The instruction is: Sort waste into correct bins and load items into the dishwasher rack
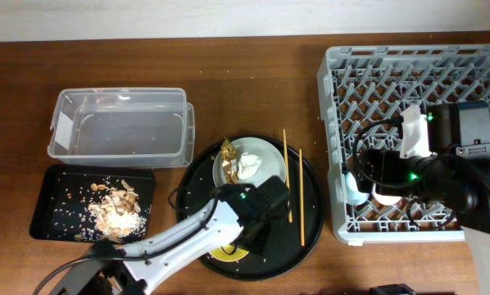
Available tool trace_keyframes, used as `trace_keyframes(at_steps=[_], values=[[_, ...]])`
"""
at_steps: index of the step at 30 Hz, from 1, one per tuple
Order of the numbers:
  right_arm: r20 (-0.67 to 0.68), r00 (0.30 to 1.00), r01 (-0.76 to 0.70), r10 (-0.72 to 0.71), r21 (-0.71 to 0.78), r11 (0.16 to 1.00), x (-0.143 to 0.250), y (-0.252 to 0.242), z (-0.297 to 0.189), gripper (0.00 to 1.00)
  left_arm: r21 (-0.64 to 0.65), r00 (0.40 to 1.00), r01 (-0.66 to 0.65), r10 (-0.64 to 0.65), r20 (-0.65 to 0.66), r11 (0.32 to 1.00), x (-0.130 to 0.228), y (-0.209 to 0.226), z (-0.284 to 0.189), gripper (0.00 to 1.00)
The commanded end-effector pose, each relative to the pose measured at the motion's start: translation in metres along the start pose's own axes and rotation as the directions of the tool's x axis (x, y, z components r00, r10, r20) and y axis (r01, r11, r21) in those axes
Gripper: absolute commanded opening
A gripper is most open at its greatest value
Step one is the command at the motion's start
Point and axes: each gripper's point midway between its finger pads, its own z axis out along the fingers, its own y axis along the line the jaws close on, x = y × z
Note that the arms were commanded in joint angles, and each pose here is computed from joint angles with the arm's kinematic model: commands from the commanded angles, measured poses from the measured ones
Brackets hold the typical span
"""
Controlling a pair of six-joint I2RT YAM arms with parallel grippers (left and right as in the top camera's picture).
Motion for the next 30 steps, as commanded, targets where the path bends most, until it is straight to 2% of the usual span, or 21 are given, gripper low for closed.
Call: trace_keyframes(at_steps=[1,3,5,7,10,13,15,17,18,19,20,21,23,25,28,30], values=[[0.003,1.000,0.014,-0.014,-0.016,1.000,0.000,0.004,-0.001,0.90,-0.012,0.981,-0.001,0.004,0.196,1.000,-0.063,0.004,-0.057,0.58],[0.003,1.000,0.014,-0.014,-0.016,1.000,0.000,0.004,-0.001,0.90,-0.105,0.940,0.029,0.009,0.342,0.994,-0.102,0.030,-0.079,0.63],[0.003,1.000,0.014,-0.014,-0.016,1.000,0.000,0.004,-0.001,0.91,-0.145,0.917,0.061,0.002,0.400,0.988,-0.131,0.054,-0.076,0.64],[0.001,1.000,0.013,-0.013,-0.016,1.000,0.000,0.004,-0.001,0.91,-0.155,0.920,0.110,-0.042,0.389,0.982,-0.149,0.073,-0.056,0.64],[0.002,1.000,0.013,-0.013,-0.015,1.000,0.000,0.004,-0.001,0.91,-0.185,0.944,0.159,-0.095,0.317,0.970,-0.156,0.097,-0.017,0.63],[0.002,1.000,0.013,-0.013,-0.015,1.000,0.000,0.004,-0.001,0.91,-0.162,0.972,0.122,-0.085,0.219,0.979,-0.148,0.092,0.014,0.60],[0.002,1.000,0.013,-0.013,-0.015,1.000,0.000,0.004,-0.001,0.91,-0.145,0.981,0.113,-0.087,0.175,0.983,-0.143,0.088,0.027,0.50],[0.002,1.000,0.013,-0.013,-0.015,1.000,0.000,0.004,-0.001,0.91,-0.120,0.985,0.107,-0.089,0.149,0.987,-0.140,0.083,0.032,0.35],[0.002,1.000,0.013,-0.013,-0.015,1.000,0.000,0.004,-0.001,0.91,-0.108,0.986,0.105,-0.090,0.138,0.989,-0.138,0.081,0.033,0.35],[0.002,1.000,0.013,-0.013,-0.015,1.000,0.000,0.004,-0.001,0.91,-0.107,0.988,0.104,-0.090,0.128,0.989,-0.135,0.080,0.034,0.29],[0.002,1.000,0.013,-0.013,-0.015,1.000,0.000,0.004,-0.001,0.91,-0.112,0.989,0.103,-0.090,0.116,0.988,-0.132,0.081,0.034,0.11],[0.002,1.000,0.013,-0.013,-0.015,1.000,0.000,0.004,-0.001,0.91,-0.114,0.990,0.103,-0.090,0.111,0.988,-0.131,0.081,0.034,0.00],[0.002,1.000,0.014,-0.014,-0.015,1.000,0.000,0.004,-0.001,0.91,-0.120,0.989,0.123,-0.112,0.096,0.985,-0.128,0.083,0.022,0.00],[0.004,1.000,0.013,-0.013,-0.004,1.000,-0.001,0.002,-0.001,0.91,-0.131,0.985,0.141,-0.127,0.115,0.981,-0.133,0.086,-0.010,0.00],[0.005,1.000,0.013,-0.013,0.000,1.000,-0.001,0.001,-0.001,0.91,-0.145,0.950,0.199,-0.155,0.270,0.969,-0.154,0.104,-0.092,0.00],[0.005,1.000,0.013,-0.013,0.000,1.000,-0.001,0.001,-0.001,0.91,-0.176,0.887,0.308,-0.216,0.407,0.935,-0.166,0.144,-0.140,0.00]])
